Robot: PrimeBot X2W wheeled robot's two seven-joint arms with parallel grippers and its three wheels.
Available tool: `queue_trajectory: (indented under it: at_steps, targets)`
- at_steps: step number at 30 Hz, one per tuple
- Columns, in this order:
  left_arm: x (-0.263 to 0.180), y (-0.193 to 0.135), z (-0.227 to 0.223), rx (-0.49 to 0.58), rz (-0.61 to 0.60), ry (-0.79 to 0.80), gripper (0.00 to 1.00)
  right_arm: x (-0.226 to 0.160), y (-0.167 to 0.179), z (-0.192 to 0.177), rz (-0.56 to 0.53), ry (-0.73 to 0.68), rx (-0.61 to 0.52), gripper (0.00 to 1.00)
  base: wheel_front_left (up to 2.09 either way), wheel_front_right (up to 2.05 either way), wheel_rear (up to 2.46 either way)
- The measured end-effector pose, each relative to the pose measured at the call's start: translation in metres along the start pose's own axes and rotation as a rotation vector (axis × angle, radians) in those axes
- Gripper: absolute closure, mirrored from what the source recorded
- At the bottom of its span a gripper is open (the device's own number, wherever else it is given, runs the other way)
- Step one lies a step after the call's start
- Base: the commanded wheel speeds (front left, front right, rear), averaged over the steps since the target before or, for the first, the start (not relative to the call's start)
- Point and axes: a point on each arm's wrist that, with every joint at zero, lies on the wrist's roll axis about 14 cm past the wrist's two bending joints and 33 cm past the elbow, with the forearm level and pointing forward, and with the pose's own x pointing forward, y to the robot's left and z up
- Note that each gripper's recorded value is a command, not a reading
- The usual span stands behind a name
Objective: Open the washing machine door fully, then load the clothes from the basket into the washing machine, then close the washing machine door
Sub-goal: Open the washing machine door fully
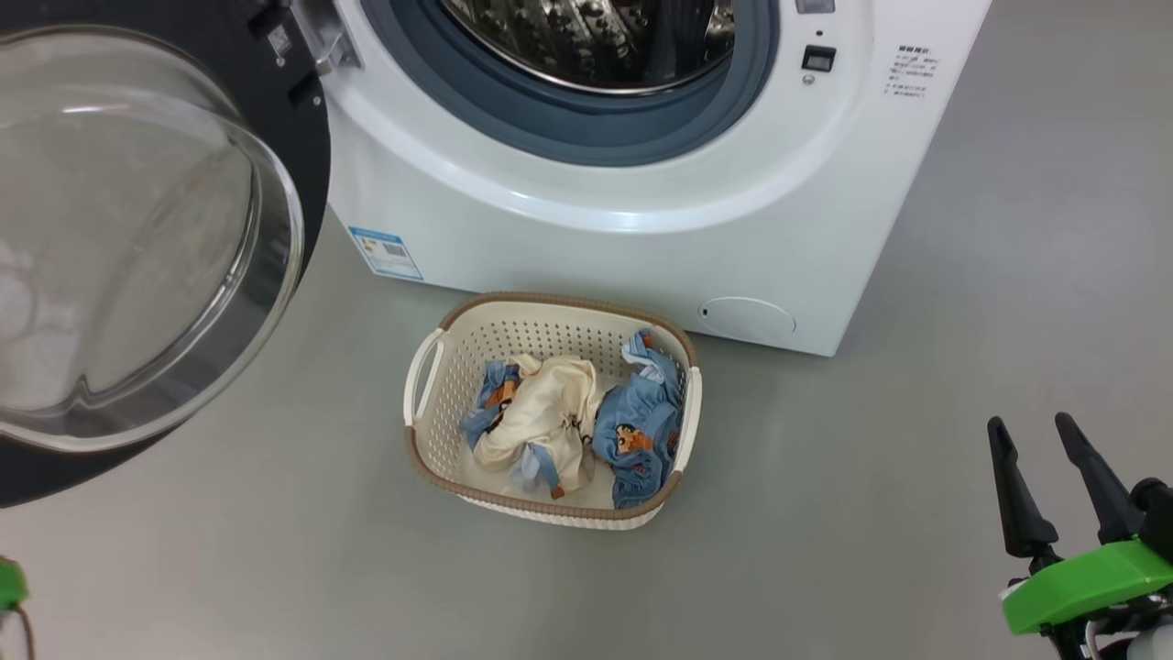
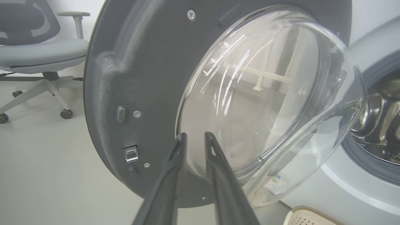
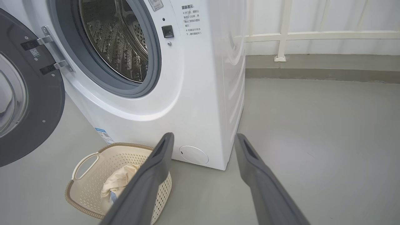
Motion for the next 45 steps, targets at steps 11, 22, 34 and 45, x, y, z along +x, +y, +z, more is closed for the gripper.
queue_trajectory:
  at_steps: [11,22,34,45]
  targets:
    - [-0.029,-0.065,-0.024,-0.053,-0.203,0.044,0.0,-0.021,-0.01,0.007,-0.044,-0.013,-0.002,0.0,0.0,0.0,0.0]
    - [-0.042,-0.142,-0.041,-0.05,-0.427,0.086,0.0,-0.045,-0.032,0.011,-0.126,-0.027,0.003,0.0,0.0,0.0,0.0]
    - [-0.061,-0.207,-0.056,-0.045,-0.628,0.125,0.0,-0.075,-0.057,0.018,-0.221,-0.049,0.005,0.0,0.0,0.0,0.0]
    - [-0.082,-0.244,-0.064,-0.04,-0.759,0.15,0.0,-0.105,-0.071,0.017,-0.287,-0.048,0.006,0.0,0.0,0.0,0.0]
